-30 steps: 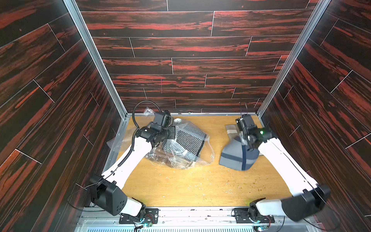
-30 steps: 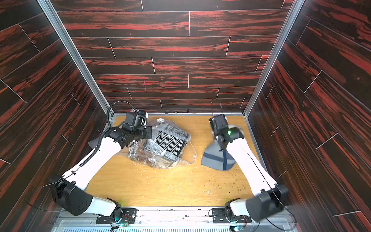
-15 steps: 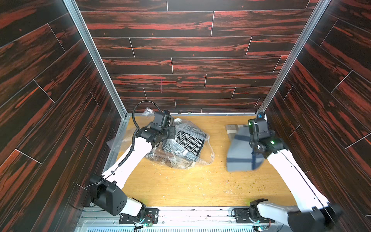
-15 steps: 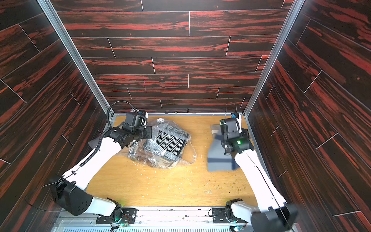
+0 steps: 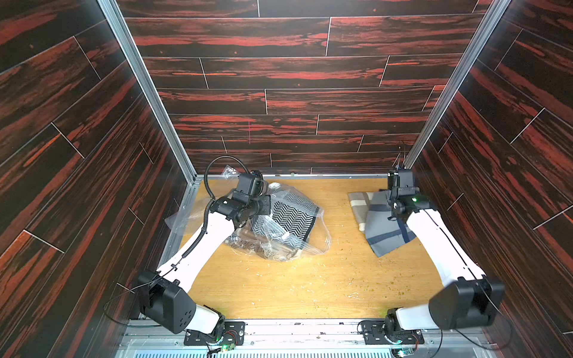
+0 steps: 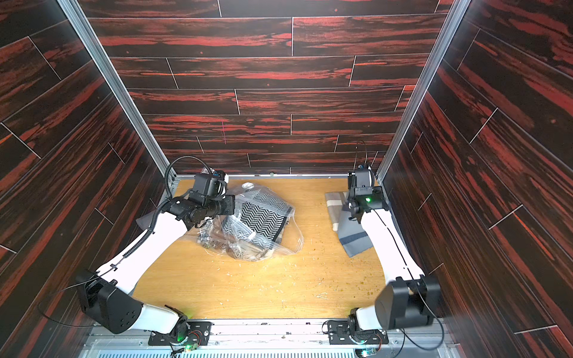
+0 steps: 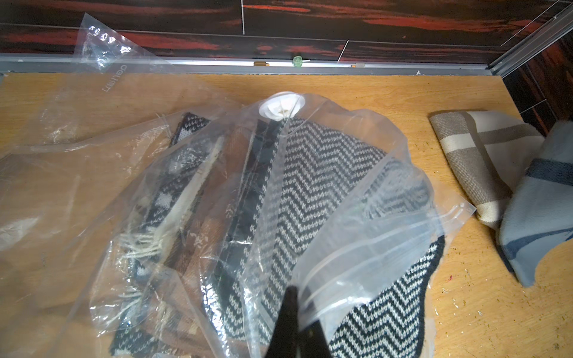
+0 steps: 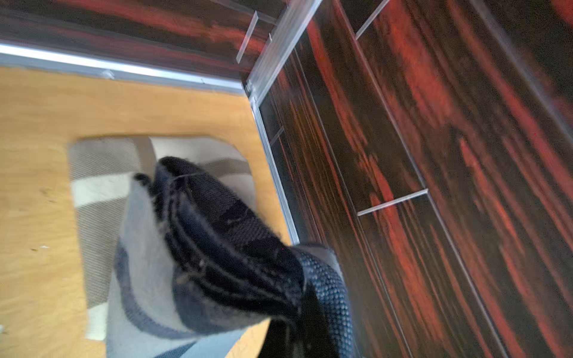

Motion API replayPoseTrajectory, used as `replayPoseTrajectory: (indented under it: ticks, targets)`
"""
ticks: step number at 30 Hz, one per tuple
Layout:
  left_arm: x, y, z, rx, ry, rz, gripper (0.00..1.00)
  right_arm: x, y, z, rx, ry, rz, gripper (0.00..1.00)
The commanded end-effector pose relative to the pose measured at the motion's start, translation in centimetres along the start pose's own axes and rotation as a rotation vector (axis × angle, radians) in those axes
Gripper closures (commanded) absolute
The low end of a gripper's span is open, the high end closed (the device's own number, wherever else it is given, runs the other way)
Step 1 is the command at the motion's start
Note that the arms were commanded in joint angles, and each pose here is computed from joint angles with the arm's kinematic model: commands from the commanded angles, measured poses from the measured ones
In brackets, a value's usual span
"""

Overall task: Take the scarf out of the vacuum bag
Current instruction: Place the scarf at the center of the board.

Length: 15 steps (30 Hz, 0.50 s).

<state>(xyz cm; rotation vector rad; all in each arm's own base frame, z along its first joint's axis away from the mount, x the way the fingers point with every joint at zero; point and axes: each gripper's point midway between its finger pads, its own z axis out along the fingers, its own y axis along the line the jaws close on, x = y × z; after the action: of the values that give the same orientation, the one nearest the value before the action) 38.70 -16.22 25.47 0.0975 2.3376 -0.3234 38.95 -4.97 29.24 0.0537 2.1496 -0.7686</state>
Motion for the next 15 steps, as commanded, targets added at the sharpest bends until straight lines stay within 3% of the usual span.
replayPoseTrajectory:
  ticks: [1,4,6,15]
  targets:
    - [-0.9,0.5,-1.4,-0.012,-0.051,-0.006,1.00,-2.3,-2.8,-4.4,0.001,-0.206,0.117,1.00]
    - [-0.9,0.5,-1.2,-0.013,-0.047,-0.006,1.00,-0.9,-3.2,-3.6,0.035,-0.196,0.120,1.00]
    - [-0.9,0.5,-1.0,-0.013,-0.045,-0.008,1.00,-0.6,-2.6,-1.3,0.043,-0.129,0.109,1.00]
    - [-0.9,0.9,-1.3,-0.037,-0.054,-0.002,1.00,-4.3,1.4,10.6,0.013,-0.088,0.085,1.00]
